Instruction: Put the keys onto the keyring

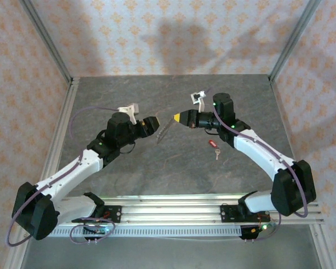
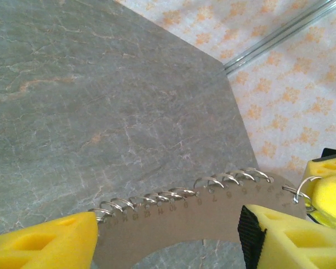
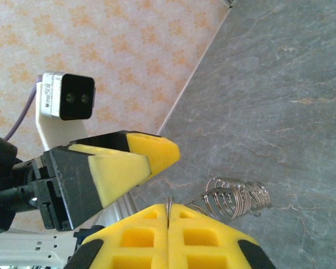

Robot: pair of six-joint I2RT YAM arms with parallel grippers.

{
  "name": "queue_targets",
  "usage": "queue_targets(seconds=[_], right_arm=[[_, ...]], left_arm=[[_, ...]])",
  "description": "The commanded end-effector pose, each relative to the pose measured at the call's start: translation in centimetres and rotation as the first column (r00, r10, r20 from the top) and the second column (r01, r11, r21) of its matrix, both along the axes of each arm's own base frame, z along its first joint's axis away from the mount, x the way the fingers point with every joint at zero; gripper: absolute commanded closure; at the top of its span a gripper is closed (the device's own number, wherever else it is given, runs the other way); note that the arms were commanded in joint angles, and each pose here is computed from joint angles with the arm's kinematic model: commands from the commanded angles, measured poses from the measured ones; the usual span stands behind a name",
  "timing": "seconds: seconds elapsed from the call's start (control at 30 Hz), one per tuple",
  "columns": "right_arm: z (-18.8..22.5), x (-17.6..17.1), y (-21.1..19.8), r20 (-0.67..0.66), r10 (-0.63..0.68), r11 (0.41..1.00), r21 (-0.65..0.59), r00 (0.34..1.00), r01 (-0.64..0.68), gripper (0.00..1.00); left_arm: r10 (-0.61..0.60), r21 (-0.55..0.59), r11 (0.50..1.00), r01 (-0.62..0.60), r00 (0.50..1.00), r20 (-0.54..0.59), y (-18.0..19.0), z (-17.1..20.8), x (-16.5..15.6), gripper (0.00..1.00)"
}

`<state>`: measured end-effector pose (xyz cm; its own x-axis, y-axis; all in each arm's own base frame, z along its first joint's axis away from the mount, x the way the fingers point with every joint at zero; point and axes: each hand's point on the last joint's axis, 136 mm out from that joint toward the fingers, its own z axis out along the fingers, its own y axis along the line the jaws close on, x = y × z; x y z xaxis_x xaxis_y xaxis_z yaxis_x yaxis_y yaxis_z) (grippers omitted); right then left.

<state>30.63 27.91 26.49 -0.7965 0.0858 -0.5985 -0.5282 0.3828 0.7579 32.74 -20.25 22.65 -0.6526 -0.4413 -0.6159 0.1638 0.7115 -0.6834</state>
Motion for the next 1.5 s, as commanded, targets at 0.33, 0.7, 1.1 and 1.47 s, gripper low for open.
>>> queue_targets(seconds=[0.33,0.7,1.1,1.47], right_arm=[[-5.9,3.4,-2.6,-0.059,-0.24,0.951,-0.213,0.969,0.223,1.0],[-7.4,5.2,-0.7,-0.049,-0.239,0.942,-0.255,0.97,0.219,1.0],[-12.5,3.3,1.6,-0.093,-0.153,0.935,-0.336,0.984,0.114,1.0],[-20.4,-1.0,-1.5,-0.196,-0.218,0.891,-0.441,0.956,0.113,1.0]], left_arm=[[-0.001,-0.15,0.989,-0.014,0.995,-0.095,-0.9,0.1,-1.7,0.18],[0.042,-0.081,0.995,-0.051,0.993,-0.107,-2.0,0.7,-1.7,0.15],[0.12,0.021,0.993,-0.119,0.991,-0.052,0.8,1.3,-2.1,0.14],[0.107,0.006,0.994,-0.107,0.993,-0.045,0.4,1.3,-1.7,0.14]])
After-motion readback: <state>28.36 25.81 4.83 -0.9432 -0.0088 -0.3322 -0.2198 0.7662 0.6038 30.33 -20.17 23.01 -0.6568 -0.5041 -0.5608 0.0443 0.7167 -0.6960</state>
